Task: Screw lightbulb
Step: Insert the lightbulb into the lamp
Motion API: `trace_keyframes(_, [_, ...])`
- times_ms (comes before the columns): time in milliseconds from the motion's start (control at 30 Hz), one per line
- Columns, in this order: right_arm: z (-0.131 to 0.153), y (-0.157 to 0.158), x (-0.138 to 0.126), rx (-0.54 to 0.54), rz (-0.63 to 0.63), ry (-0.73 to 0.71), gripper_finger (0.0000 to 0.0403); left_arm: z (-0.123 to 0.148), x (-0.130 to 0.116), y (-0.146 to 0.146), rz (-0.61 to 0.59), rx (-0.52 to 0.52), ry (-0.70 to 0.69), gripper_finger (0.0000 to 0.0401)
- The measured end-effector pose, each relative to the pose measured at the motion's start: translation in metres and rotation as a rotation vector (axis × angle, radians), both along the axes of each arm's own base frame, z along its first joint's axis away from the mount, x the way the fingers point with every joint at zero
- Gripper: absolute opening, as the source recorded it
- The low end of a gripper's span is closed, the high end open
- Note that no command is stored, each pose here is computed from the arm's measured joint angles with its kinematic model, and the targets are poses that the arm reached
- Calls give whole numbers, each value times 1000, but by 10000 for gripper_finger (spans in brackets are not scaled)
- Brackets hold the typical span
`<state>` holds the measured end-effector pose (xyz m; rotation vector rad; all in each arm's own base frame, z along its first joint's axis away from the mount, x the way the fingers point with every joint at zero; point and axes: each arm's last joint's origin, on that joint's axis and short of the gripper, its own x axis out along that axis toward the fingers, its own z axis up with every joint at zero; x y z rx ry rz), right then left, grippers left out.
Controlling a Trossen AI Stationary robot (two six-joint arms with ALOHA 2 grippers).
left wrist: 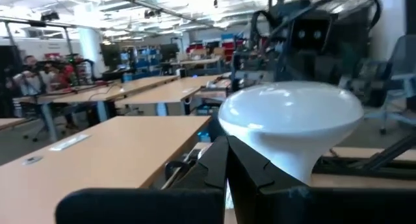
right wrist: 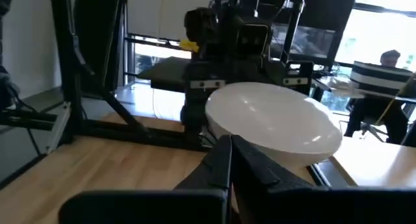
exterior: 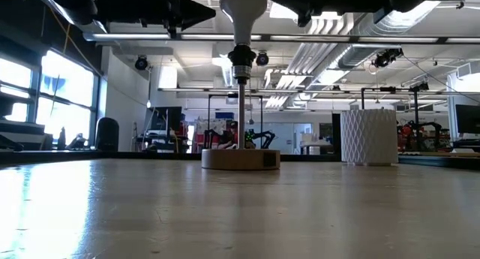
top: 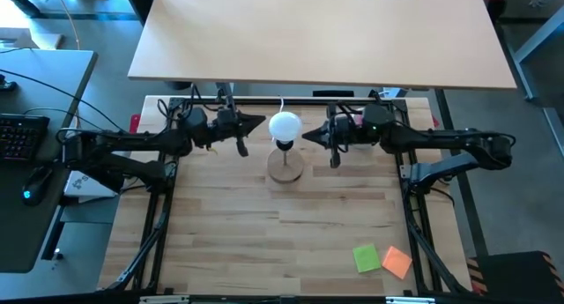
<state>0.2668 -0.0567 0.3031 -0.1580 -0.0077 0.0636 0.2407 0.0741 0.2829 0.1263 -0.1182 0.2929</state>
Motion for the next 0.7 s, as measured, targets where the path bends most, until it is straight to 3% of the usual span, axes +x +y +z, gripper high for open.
trace_keyframes(433, [-2,-33,-3,59,-162,-29,0,0,6,-21,-166,-12,-5,0])
trace_keyframes(567, [-2,-37,-6,63,-254,-17,0,-1,6,-27,-125,4,22,0])
trace_keyframes(700, [4,-28,-11,38,-224,-10,0,0,1,-26,13,22,65,0])
